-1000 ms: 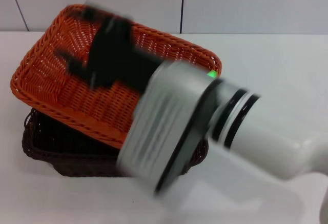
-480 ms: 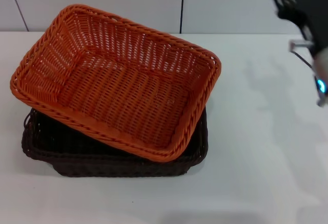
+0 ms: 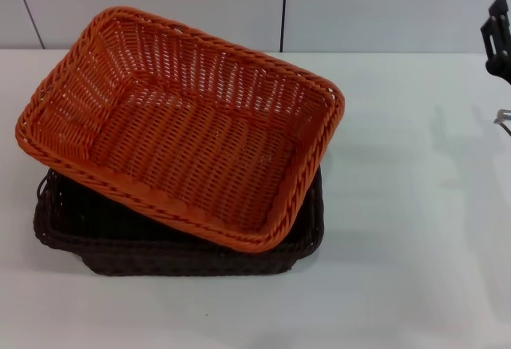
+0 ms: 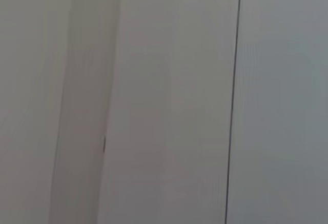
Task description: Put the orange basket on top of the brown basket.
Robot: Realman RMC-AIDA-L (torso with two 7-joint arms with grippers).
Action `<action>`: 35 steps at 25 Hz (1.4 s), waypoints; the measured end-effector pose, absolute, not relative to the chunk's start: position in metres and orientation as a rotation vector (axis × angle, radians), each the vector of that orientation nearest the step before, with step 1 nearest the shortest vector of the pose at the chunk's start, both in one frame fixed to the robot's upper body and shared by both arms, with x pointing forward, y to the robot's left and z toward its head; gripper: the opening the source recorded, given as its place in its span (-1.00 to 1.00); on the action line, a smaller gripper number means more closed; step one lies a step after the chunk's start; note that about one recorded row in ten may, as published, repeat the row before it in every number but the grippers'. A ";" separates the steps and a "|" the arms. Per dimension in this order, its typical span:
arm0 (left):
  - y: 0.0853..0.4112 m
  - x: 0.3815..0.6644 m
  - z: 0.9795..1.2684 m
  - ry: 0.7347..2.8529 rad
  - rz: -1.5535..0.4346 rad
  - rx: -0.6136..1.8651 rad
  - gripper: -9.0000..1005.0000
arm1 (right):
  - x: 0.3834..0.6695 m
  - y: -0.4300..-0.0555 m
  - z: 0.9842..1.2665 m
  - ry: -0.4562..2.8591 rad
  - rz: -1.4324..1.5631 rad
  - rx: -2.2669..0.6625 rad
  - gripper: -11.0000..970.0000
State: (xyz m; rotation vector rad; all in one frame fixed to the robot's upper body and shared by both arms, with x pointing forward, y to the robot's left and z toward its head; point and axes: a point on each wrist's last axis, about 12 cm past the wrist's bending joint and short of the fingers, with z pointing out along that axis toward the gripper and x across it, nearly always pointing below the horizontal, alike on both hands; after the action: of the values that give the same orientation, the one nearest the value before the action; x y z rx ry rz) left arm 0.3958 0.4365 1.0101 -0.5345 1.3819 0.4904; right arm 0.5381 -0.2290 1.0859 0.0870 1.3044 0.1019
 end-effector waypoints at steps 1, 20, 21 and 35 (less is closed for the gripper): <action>0.436 0.396 1.010 1.382 0.490 -0.535 0.54 | 0.538 -0.231 1.084 1.303 0.097 0.085 0.30; 0.435 0.399 1.007 1.413 0.505 -0.514 0.55 | 0.553 -0.229 1.067 1.377 0.062 -0.042 0.55; 0.435 0.399 1.007 1.414 0.511 -0.508 0.56 | 0.553 -0.229 1.067 1.378 0.061 -0.043 0.58; 0.433 0.398 1.008 1.415 0.530 -0.491 0.56 | 0.551 -0.229 1.066 1.373 0.056 -0.056 0.71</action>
State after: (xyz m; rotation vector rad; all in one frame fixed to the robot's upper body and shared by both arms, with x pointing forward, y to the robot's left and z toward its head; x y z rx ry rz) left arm 0.3979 0.4333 1.0076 -0.4909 1.4151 0.5299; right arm 0.5514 -0.2290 1.0658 -0.0560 1.3728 0.0565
